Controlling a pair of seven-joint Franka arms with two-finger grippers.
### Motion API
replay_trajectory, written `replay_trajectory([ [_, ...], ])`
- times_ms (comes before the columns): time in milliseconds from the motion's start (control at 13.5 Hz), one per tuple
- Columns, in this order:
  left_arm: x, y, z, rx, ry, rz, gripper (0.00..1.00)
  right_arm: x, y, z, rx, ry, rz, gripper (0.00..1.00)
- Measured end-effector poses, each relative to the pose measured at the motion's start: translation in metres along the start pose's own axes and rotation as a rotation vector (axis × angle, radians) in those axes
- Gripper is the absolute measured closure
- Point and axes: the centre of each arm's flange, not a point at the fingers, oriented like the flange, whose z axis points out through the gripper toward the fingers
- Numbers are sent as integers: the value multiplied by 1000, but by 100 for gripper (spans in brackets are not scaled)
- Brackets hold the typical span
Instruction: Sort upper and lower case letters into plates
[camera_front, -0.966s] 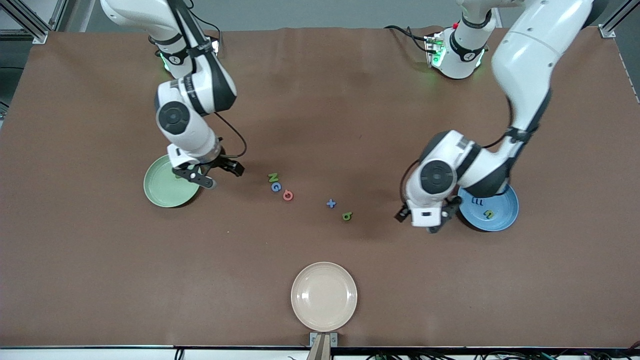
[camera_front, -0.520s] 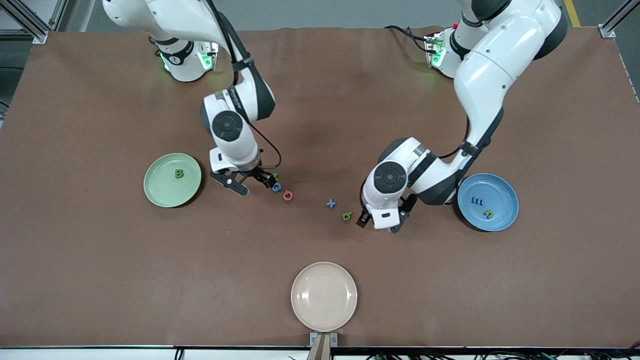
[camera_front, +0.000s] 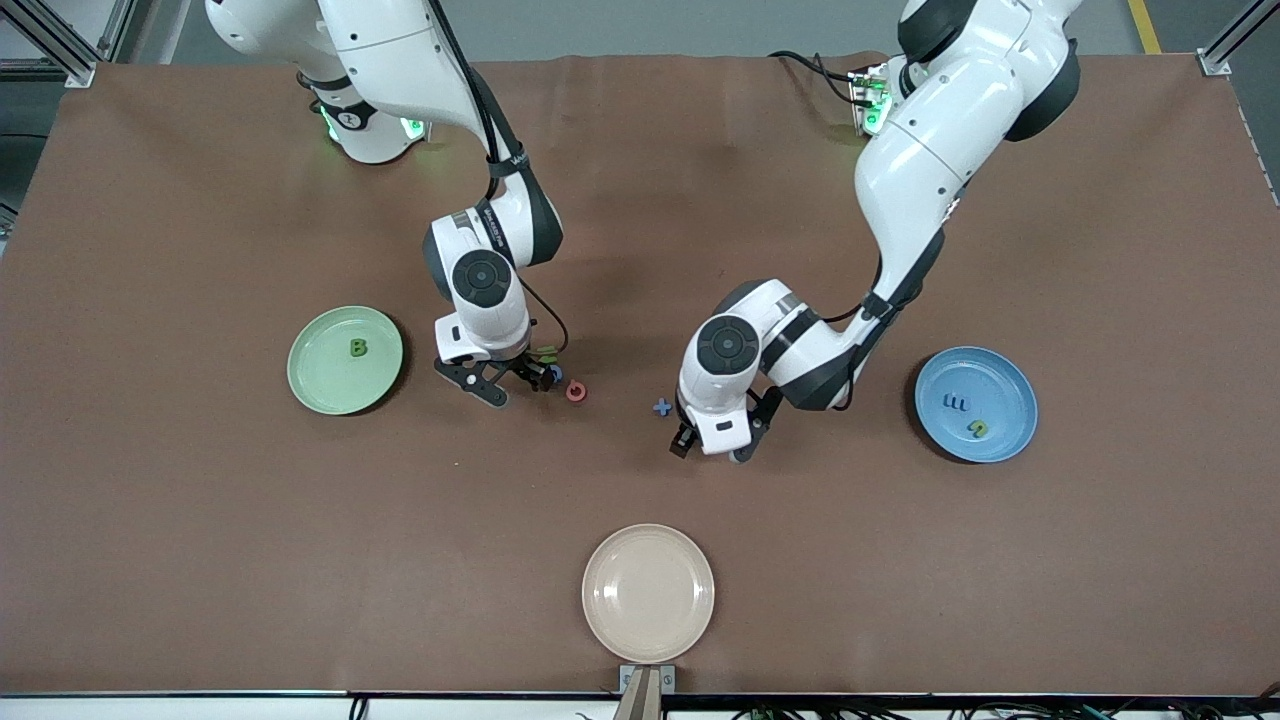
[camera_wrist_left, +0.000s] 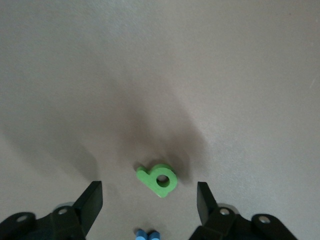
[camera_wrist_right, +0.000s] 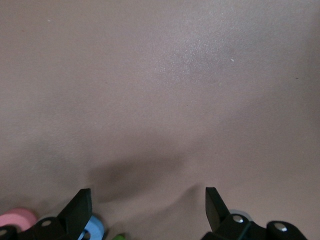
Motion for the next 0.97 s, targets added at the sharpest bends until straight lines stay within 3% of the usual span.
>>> replay_trajectory([
  [669, -1, 1, 14, 8, 38, 8, 35, -20, -10, 2, -1, 4, -28, 0],
  [892, -4, 4, 9, 7, 37, 7, 63, -27, -14, 2, 1, 2, -27, 0],
  [966, -4, 3, 10, 10, 38, 7, 63, -29, -15, 2, 7, -8, -17, 1],
])
